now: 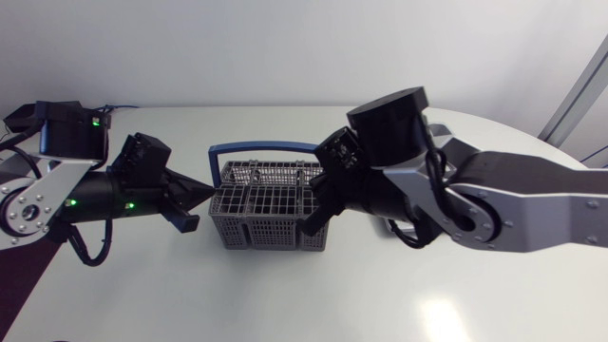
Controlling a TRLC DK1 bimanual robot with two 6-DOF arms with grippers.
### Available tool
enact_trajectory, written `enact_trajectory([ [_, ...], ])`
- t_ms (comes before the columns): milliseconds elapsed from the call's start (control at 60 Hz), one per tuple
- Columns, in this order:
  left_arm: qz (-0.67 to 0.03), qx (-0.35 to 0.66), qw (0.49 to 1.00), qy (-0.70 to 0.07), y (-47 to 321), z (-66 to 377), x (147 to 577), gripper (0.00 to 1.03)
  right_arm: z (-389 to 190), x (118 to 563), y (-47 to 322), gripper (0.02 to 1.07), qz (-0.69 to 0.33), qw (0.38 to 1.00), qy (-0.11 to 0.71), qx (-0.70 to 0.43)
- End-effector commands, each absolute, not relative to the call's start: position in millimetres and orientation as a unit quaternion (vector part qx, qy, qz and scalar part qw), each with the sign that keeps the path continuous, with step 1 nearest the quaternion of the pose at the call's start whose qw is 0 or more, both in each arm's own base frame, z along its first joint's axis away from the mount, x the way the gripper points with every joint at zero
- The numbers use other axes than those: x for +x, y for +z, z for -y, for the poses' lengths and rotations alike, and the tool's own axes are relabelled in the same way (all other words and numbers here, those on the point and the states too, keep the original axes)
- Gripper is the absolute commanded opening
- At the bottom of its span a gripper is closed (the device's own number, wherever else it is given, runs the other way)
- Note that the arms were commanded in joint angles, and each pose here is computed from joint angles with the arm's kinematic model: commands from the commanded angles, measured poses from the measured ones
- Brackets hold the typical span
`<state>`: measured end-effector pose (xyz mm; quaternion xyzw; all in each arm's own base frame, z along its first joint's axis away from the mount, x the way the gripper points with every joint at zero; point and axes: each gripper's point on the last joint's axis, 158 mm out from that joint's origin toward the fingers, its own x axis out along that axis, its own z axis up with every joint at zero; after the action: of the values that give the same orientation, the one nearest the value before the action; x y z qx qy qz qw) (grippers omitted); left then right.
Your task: Unload the cutlery basket into the drawer organizer.
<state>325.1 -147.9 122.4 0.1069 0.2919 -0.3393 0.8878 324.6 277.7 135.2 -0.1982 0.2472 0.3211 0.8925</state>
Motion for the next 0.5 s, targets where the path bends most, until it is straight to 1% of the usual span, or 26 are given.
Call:
enact_trajectory([
  [0,-0.283,0.109,0.888,-0.347,129.4,148.6,316.1,0.12,-265.8,314.7,131.8,0.13,-0.256,0.892,0.314,-0.199],
  [167,-0.291,0.111,0.894,-0.323,126.5,121.1,319.4,0.12,-236.3,315.3,125.2,0.13,-0.264,0.896,0.292,-0.205],
  [250,-0.302,0.108,0.894,-0.312,117.6,108.4,322.5,0.12,-215.3,322.1,116.7,0.13,-0.273,0.901,0.271,-0.203],
  [367,-0.317,0.109,0.888,-0.315,103.3,105.2,322.9,0.12,-199.3,332.1,103.6,0.13,-0.283,0.902,0.259,-0.198],
  [483,-0.325,0.107,0.884,-0.319,94.8,108.2,322.4,0.12,-199.1,338.3,95.0,0.13,-0.286,0.902,0.256,-0.198],
])
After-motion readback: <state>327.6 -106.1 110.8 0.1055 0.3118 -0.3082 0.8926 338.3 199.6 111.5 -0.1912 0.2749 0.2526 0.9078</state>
